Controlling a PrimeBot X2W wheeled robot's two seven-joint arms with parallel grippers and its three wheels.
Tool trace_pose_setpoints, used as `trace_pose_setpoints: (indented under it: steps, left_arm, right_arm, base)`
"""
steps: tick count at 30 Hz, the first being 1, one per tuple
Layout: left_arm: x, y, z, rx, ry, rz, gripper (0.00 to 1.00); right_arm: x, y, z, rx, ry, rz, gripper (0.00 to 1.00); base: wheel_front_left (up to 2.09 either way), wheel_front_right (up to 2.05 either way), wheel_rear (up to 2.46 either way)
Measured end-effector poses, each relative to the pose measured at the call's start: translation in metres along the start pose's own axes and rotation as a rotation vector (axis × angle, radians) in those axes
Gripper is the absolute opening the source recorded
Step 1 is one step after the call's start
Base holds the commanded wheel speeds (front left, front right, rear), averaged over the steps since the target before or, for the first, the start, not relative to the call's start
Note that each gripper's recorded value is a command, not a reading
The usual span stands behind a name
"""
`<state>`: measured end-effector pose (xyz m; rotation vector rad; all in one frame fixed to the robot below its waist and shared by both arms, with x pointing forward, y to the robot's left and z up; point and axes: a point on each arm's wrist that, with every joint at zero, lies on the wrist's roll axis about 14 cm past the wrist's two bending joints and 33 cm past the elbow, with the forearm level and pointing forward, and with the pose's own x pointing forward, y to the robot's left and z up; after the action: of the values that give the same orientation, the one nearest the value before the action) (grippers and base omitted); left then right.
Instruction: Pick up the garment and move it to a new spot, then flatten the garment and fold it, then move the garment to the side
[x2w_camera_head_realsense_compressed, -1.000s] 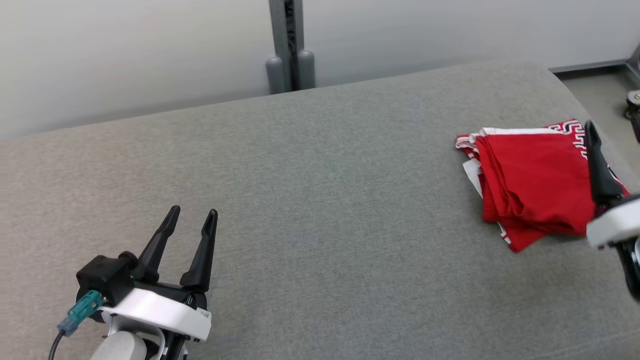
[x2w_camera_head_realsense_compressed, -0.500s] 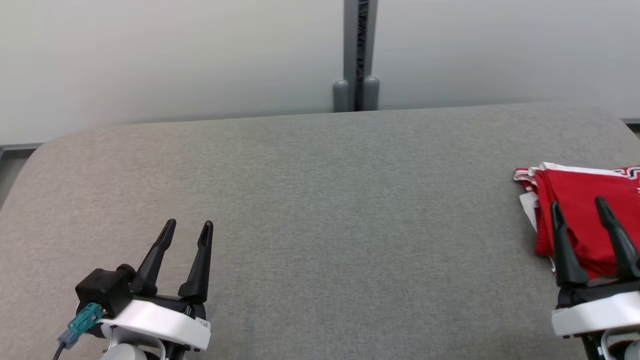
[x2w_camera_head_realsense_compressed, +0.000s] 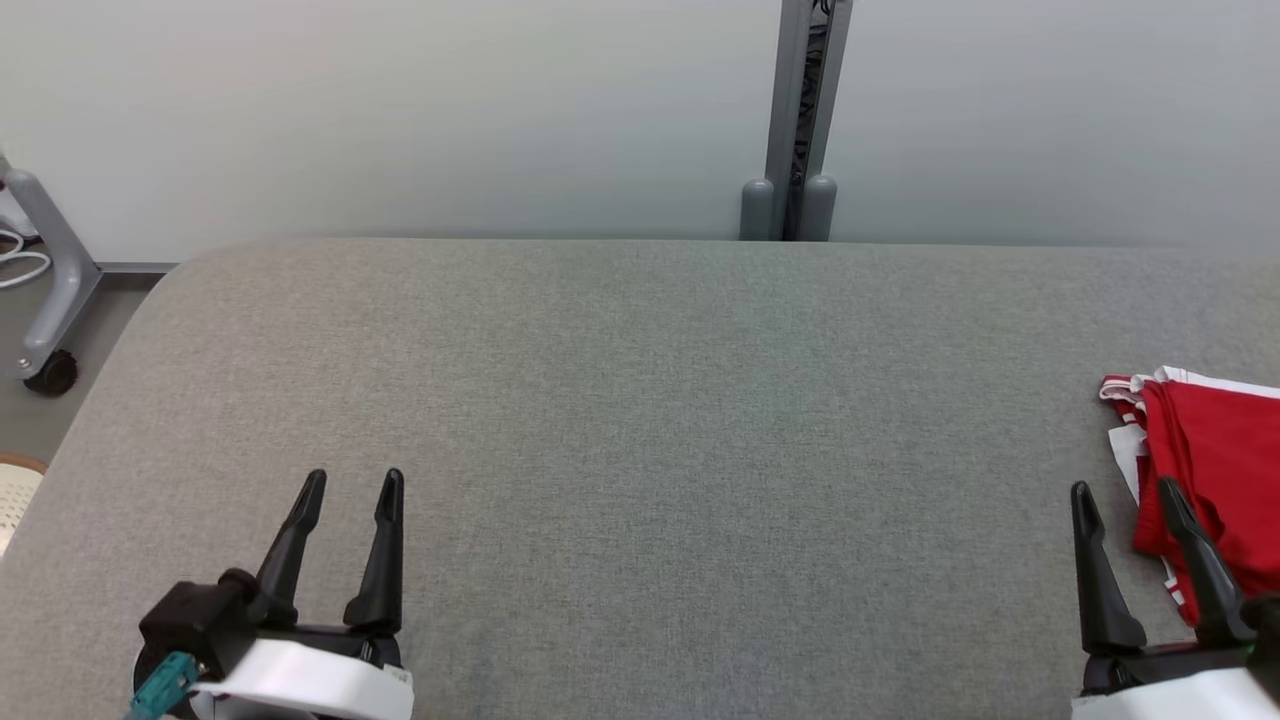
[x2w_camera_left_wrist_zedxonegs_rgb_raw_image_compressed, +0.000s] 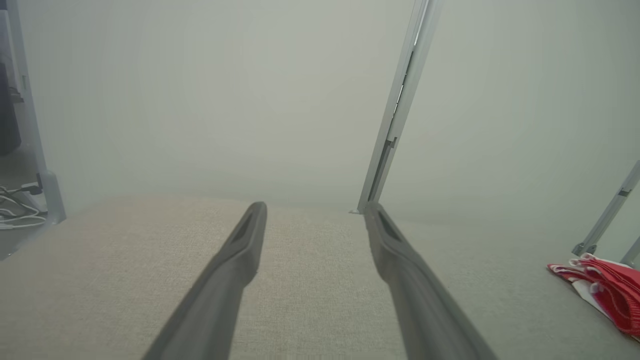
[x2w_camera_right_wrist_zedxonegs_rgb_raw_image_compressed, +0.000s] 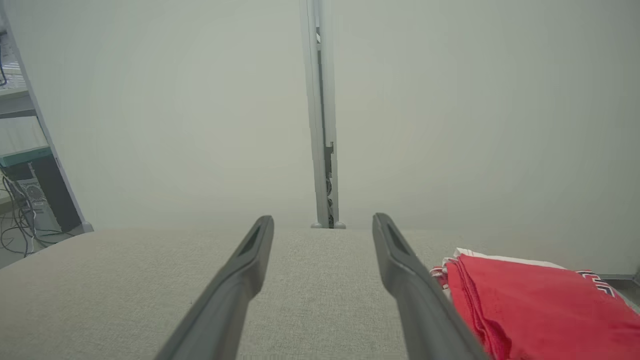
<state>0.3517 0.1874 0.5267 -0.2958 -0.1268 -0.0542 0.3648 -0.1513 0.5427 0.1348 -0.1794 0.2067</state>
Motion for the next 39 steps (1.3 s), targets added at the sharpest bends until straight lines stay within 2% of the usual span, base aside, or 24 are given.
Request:
trace_pose_setpoints:
  steps: [13,39]
  left_arm:
    - [-0.013,-0.002,-0.013,0.045,0.024,0.005,1.00]
    - [-0.008,-0.010,-0.018,0.074,0.032,-0.024,1.00]
  right_arm:
    - [-0.021,-0.003,0.002,0.022,-0.011,-0.046,1.00]
    - [-0.021,0.003,-0.002,0.039,-0.002,-0.037,1.00]
  base:
    - [0.00,0.00,0.00]
    - [0.00,0.00,0.00]
